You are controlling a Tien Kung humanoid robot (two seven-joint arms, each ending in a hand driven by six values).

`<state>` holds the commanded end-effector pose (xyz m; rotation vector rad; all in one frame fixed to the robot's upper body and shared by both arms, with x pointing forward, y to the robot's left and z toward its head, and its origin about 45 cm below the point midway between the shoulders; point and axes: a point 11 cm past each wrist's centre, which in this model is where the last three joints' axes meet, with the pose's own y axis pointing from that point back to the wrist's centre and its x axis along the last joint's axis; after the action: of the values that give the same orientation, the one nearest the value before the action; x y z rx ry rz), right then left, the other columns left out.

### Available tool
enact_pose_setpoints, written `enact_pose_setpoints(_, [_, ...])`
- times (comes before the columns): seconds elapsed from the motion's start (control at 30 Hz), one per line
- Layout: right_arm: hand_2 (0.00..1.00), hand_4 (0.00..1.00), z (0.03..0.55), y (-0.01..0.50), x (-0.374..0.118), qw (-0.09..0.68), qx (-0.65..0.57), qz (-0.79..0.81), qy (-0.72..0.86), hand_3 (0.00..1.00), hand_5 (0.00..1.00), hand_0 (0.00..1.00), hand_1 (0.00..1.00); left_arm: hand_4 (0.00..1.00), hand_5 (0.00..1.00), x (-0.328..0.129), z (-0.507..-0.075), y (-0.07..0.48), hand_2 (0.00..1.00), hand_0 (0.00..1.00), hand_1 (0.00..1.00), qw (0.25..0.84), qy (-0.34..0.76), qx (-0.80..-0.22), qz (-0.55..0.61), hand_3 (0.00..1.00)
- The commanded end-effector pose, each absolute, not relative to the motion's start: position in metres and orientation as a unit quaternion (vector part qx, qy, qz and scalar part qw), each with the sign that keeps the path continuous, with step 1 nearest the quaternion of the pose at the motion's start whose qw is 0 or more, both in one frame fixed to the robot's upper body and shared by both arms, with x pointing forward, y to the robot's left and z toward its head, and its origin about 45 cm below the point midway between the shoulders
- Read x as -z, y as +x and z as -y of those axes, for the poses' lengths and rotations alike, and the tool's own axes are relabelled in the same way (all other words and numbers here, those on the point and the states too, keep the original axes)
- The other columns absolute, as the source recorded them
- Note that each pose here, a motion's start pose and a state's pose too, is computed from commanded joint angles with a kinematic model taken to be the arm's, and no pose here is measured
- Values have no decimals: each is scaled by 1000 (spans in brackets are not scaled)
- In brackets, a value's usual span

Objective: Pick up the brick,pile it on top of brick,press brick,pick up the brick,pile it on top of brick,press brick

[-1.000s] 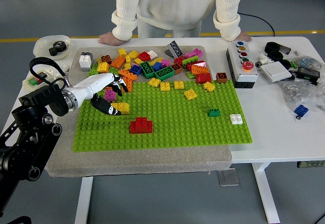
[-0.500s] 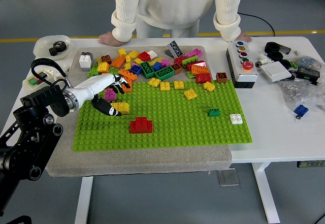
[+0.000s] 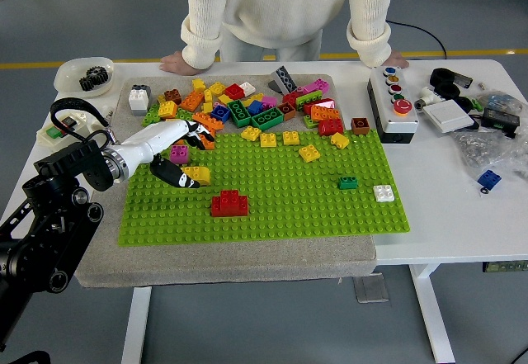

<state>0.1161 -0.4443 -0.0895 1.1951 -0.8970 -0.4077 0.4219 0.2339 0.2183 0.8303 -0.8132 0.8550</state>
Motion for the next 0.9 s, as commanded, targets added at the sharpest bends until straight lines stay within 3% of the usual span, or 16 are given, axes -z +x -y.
enact_pose_setpoints(0.07, [718,797,444,116,90,715,184,404,540,592,313,741,649,998,44,-218,-234,422,658,777,711,750,377,-392,375,671])
enact_pose_setpoints(0.27, [717,797,444,115,90,716,183,403,540,591,313,741,651,998,42,-214,-232,423,645,775,701,749,381,-388,378,648])
enact_pose_setpoints(0.9, [719,797,446,116,89,717,182,402,539,589,313,741,651,998,46,-221,-219,426,608,747,677,745,418,-364,372,664])
